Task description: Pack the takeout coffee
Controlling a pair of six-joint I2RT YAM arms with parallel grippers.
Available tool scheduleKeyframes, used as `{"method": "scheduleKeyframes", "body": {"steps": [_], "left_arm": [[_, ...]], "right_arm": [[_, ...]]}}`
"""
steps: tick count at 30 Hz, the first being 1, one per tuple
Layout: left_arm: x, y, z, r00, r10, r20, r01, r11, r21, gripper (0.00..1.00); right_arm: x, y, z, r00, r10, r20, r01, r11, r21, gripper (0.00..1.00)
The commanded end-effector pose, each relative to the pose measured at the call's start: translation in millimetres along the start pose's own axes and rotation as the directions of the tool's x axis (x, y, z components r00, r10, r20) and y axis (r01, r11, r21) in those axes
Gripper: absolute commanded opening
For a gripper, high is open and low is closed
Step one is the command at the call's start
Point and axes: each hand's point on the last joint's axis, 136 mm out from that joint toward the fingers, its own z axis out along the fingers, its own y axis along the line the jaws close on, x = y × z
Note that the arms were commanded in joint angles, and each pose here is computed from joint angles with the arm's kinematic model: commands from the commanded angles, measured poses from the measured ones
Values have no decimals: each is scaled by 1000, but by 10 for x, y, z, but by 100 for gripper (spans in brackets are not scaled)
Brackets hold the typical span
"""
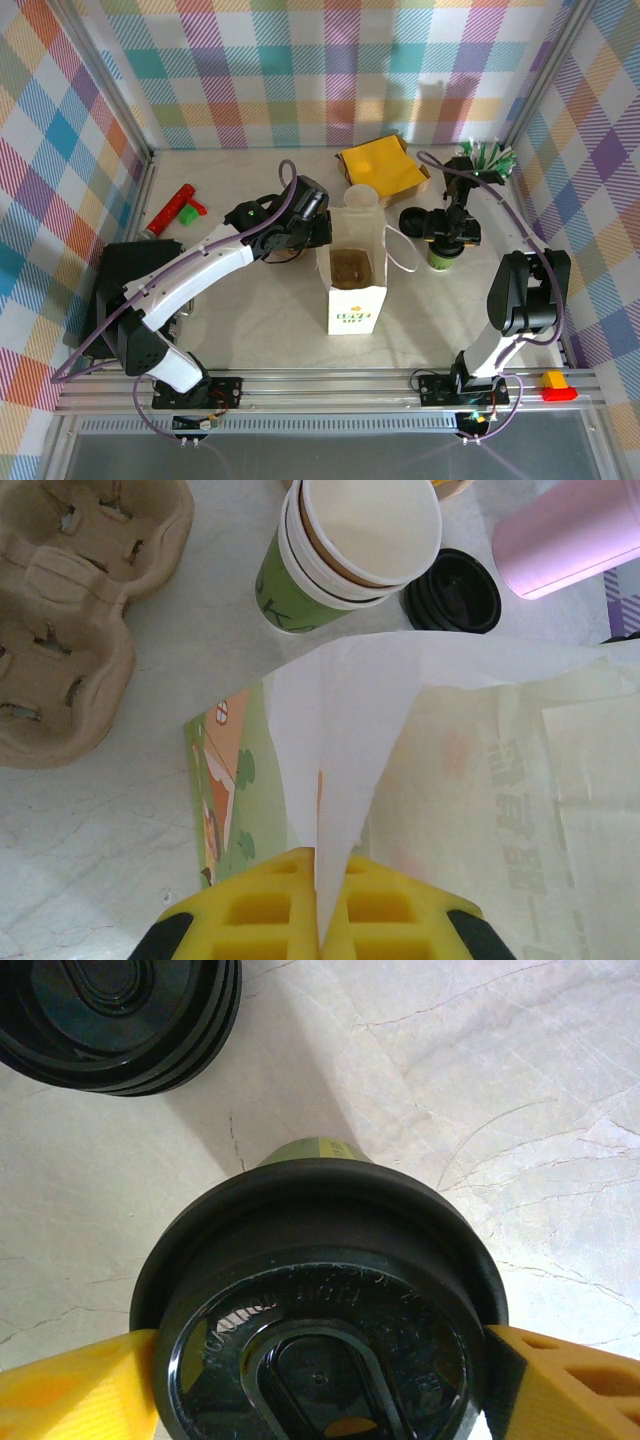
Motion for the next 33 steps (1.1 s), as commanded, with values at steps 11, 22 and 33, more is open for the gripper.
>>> {"method": "scheduleKeyframes", "body": {"steps": [11, 22, 33], "left_arm": [[-5, 23, -68, 1000, -18, 0, 18, 1000, 9, 0], [-92, -131, -233, 1000, -21, 19, 20, 997, 76, 6], [-247, -346, -482, 999, 32, 39, -37, 990, 138, 42]], "right_arm": [[160, 5, 175, 995, -5, -97, 7, 1000, 20, 78], [257, 8, -32, 995, 11, -99, -8, 1000, 30, 66], [416, 108, -839, 1000, 3, 8, -3, 1000, 8, 63]]}}
